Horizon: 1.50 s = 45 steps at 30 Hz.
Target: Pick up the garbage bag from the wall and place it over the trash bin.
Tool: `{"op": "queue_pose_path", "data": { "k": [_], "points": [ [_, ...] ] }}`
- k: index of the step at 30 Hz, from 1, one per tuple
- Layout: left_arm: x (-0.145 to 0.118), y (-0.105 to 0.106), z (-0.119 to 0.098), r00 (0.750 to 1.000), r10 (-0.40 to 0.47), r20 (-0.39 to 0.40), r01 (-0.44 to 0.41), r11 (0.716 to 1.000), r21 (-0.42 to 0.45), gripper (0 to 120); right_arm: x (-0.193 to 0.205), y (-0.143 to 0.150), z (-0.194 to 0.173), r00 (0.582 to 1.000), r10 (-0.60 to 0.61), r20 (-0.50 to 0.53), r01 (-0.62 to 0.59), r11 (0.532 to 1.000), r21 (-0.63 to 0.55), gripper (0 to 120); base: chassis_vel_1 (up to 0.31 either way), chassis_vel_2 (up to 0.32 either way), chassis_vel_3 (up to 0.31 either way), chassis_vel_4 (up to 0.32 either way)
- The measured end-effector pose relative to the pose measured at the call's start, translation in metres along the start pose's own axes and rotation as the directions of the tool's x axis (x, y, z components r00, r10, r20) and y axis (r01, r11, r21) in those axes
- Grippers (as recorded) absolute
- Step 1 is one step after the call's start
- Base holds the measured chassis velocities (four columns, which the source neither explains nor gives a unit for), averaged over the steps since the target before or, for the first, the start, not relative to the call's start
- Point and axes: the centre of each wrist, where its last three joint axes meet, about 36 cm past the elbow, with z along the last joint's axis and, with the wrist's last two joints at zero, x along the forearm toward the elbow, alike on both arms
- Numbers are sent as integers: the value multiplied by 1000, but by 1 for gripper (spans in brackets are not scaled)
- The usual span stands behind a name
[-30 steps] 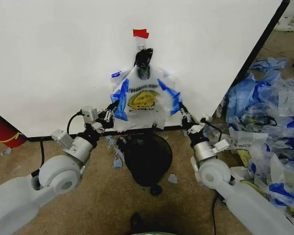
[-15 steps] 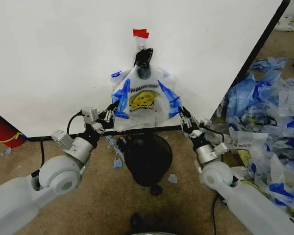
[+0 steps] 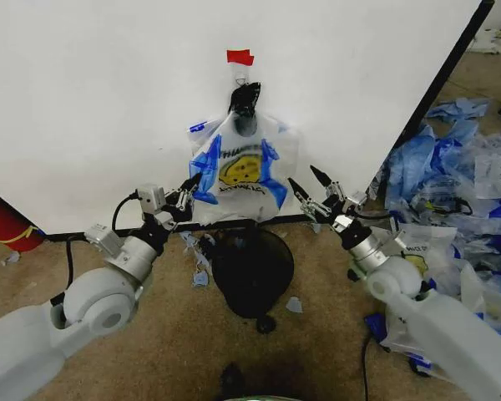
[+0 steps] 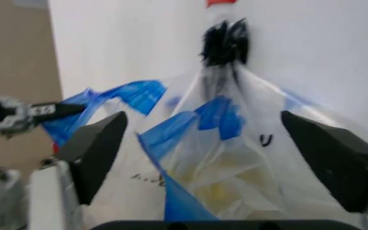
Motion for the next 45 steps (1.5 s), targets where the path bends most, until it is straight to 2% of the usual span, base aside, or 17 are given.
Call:
{"op": "queue_pose_path", "data": {
  "k": [1,4,17,26,31,36,41,42,45],
  "points": [
    [0,0,0,1000,1,1,-1,1000,0,0,-1,-2,-2,1000,-21,-21,21,1000,13,98,0,0,0,0],
    [0,-1,-1,1000,4,2,-4,1000,0,0,-4,-8,-7,994,-86,-69,89,995,45,100,0,0,0,0],
    [0,0,0,1000,0,2,0,1000,1,0,-43,-14,-23,961,-210,-179,233,965,120,100,0,0,0,0],
    [0,0,3,1000,-3,1,3,1000,3,0,-62,-15,-23,935,-223,-276,275,947,164,97,0,0,0,0],
    [1,0,5,1000,-5,-3,5,1000,4,0,-69,-14,-28,935,-204,-290,264,947,184,94,0,0,0,0],
    [1,1,7,1000,-7,-3,7,1000,1,0,-73,-14,-30,939,-173,-298,239,950,199,80,0,0,0,0],
    [1,1,7,1000,-6,-4,6,1000,1,0,-72,-13,-28,937,-158,-312,228,952,203,56,0,0,0,0],
    [1,1,7,1000,-6,-4,6,1000,1,0,-72,-13,-28,937,-158,-312,228,952,203,56,0,0,0,0],
    [1,0,9,1000,-5,-6,5,1000,3,0,-69,-9,-23,932,-157,-326,231,952,201,45,0,0,0,0]
  ]
}}
